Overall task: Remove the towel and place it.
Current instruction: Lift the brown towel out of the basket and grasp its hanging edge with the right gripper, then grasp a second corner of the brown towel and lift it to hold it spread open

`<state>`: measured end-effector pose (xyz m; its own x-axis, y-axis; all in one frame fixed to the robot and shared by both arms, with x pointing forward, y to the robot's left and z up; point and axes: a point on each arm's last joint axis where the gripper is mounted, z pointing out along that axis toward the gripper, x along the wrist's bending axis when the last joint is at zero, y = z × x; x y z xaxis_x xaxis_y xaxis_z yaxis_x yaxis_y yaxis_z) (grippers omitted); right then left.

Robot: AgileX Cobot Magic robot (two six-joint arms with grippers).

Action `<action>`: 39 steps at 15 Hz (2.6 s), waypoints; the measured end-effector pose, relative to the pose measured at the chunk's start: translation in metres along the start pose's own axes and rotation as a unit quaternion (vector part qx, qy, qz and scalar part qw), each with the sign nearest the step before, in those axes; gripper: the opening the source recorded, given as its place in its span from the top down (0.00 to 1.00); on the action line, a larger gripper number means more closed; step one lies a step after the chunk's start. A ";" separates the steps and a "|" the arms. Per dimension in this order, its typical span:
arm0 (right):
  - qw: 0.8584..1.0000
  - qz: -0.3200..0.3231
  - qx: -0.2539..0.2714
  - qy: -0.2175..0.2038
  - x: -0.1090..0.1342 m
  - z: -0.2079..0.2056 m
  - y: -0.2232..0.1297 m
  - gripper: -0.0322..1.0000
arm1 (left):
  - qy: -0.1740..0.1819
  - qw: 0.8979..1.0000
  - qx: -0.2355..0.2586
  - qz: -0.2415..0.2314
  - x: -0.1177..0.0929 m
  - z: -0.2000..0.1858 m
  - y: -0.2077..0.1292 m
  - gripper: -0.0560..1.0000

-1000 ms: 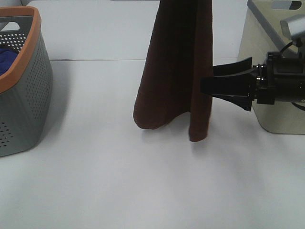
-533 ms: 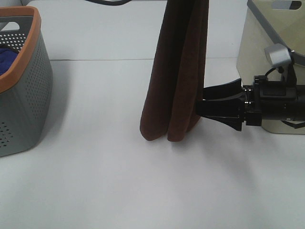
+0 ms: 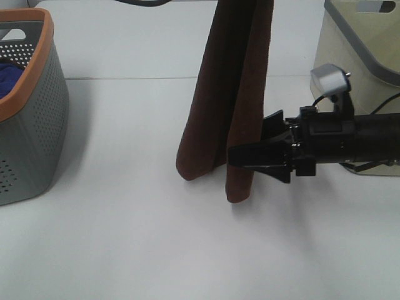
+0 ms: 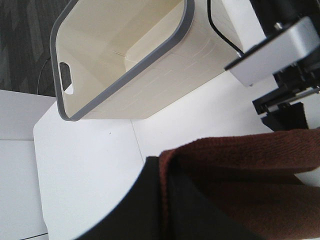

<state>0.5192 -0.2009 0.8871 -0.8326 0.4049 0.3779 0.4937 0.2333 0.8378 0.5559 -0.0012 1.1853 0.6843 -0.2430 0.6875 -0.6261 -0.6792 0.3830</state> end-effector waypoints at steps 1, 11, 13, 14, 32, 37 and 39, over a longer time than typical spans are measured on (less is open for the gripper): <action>1.000 -0.008 0.019 0.001 0.005 0.008 -0.002 0.10 | 0.000 1.000 0.001 0.001 0.000 0.000 0.000 0.95; 0.989 0.031 0.127 0.074 0.024 0.013 -0.019 0.19 | 0.007 0.999 0.046 0.018 0.003 -0.003 -0.015 0.95; 0.987 0.026 0.137 0.077 0.028 0.010 -0.014 0.20 | 0.003 0.998 0.060 0.019 0.003 0.002 -0.022 0.95; 0.988 0.017 0.133 0.074 0.031 0.007 -0.009 0.21 | 0.002 0.998 0.062 0.019 0.003 0.005 -0.024 0.95; 0.972 0.038 0.115 -0.200 -0.003 -0.012 0.014 0.25 | 0.003 0.998 0.065 0.014 0.003 0.006 -0.025 0.95; 0.969 -0.039 0.129 -0.207 -0.006 -0.013 0.014 0.25 | 0.003 0.998 0.065 0.014 0.003 0.006 -0.025 0.95; 0.966 -0.042 0.134 -0.216 -0.008 -0.014 0.014 0.33 | 0.003 0.998 0.065 0.014 0.003 0.006 -0.025 0.95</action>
<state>0.5292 -0.2132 0.9013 -0.7186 0.6924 0.0653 0.5247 0.4782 0.7043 0.5758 0.0106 1.1737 0.6645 -0.2601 0.7006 -0.5915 -0.7560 0.2803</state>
